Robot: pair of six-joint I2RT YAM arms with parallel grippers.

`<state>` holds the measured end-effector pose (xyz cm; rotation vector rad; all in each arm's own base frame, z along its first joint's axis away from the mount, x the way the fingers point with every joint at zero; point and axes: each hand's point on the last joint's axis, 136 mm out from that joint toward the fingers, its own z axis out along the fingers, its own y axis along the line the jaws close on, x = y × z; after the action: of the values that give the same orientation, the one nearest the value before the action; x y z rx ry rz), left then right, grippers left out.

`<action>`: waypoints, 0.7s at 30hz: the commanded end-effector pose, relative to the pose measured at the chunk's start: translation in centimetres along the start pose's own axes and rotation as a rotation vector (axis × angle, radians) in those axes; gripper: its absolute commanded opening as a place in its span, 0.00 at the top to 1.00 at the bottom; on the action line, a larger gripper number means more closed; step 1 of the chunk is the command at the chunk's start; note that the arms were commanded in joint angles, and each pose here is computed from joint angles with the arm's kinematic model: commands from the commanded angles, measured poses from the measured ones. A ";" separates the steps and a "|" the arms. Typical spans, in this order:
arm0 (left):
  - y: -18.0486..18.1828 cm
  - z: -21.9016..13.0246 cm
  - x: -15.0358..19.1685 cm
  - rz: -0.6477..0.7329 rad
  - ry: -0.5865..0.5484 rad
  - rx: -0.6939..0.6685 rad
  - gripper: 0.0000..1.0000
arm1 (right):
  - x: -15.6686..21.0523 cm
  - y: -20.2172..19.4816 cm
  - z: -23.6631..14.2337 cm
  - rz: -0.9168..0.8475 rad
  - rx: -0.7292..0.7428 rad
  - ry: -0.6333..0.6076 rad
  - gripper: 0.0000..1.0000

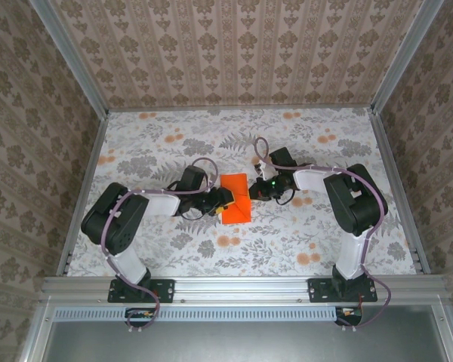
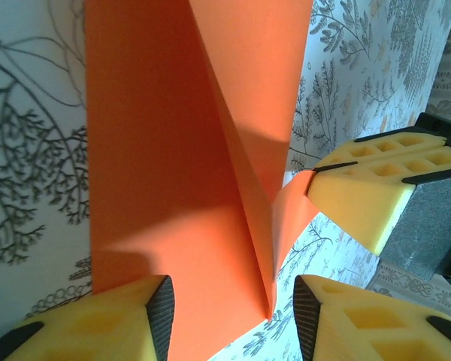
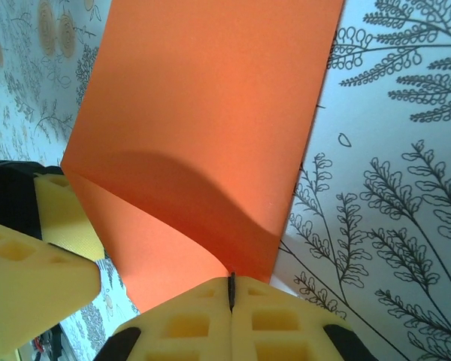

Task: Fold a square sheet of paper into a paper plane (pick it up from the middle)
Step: Turn over the paper at the center of the table.

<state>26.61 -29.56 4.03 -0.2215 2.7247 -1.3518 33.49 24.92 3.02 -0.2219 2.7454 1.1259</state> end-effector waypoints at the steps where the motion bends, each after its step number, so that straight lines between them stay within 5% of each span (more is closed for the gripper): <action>1: -1.8 0.3 -0.5 0.040 0.007 0.050 0.52 | -0.1 1.1 -0.9 -0.011 -0.038 -0.016 0.94; 17: -1.9 1.6 -1.5 0.053 0.014 0.042 0.75 | -0.3 1.2 -1.3 0.002 -0.034 -0.023 0.89; 21: -2.2 1.6 -1.6 0.074 0.015 0.040 0.86 | -1.2 2.0 -3.0 -0.011 -0.017 -0.094 0.65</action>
<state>28.39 -31.05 4.19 -0.1777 2.7056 -1.3754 33.35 24.66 4.27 -0.1893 2.7245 1.1417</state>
